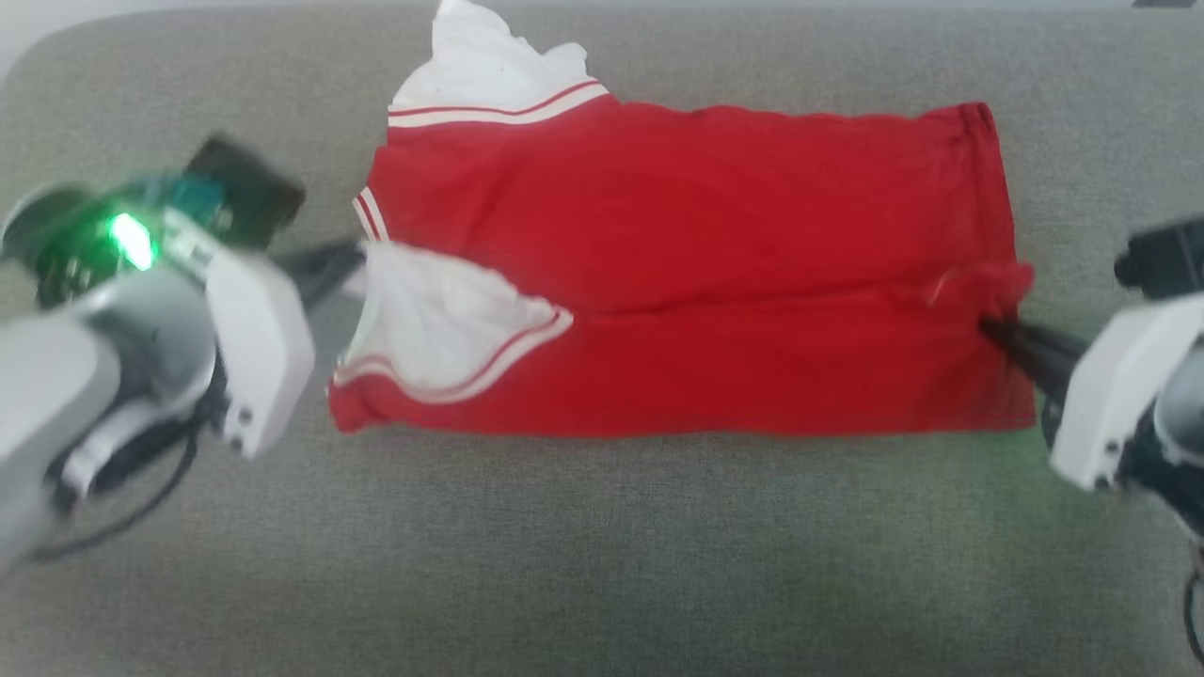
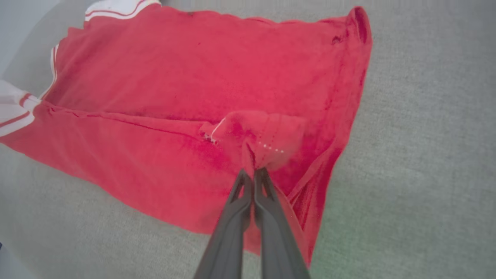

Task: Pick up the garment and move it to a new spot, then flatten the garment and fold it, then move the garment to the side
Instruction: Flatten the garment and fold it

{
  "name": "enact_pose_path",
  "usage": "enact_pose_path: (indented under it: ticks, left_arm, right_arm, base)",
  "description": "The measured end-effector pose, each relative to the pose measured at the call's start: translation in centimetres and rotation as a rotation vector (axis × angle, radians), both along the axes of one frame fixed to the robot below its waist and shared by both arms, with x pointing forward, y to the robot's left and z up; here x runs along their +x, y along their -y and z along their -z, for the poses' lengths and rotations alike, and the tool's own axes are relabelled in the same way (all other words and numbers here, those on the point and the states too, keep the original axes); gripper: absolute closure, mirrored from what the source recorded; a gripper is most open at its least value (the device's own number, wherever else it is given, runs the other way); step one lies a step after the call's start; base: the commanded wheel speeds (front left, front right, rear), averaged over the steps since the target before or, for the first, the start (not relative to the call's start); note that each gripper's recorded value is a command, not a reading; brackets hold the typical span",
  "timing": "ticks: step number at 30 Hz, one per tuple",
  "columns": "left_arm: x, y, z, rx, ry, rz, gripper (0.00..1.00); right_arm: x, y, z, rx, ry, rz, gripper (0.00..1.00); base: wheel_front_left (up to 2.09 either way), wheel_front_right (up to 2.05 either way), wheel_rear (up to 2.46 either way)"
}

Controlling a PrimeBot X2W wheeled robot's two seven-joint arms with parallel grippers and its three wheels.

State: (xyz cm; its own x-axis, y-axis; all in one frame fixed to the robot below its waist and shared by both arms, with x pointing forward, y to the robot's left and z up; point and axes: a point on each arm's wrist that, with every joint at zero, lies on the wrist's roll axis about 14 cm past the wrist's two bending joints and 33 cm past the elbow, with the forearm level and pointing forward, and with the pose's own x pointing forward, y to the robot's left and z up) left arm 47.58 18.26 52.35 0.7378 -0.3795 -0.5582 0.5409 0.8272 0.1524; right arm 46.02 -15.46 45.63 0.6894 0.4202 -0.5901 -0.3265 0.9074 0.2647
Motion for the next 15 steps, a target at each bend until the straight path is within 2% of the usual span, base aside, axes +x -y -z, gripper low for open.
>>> enact_pose_path:
  ticks: [6, 15]
  left_arm:
    - [3.4, 0.5, 2.8, 0.012, -0.059, 0.015, 1.00]
    - [4.3, 0.6, 9.0, -0.007, -0.258, -0.040, 1.00]
  right_arm:
    - [3.0, 0.4, 0.9, -0.018, 0.012, 0.044, 1.00]
    - [3.7, 0.8, 4.9, -0.047, -0.092, 0.076, 1.00]
  base:
    - [0.00, 0.00, 0.00]
    - [0.00, 0.00, 0.00]
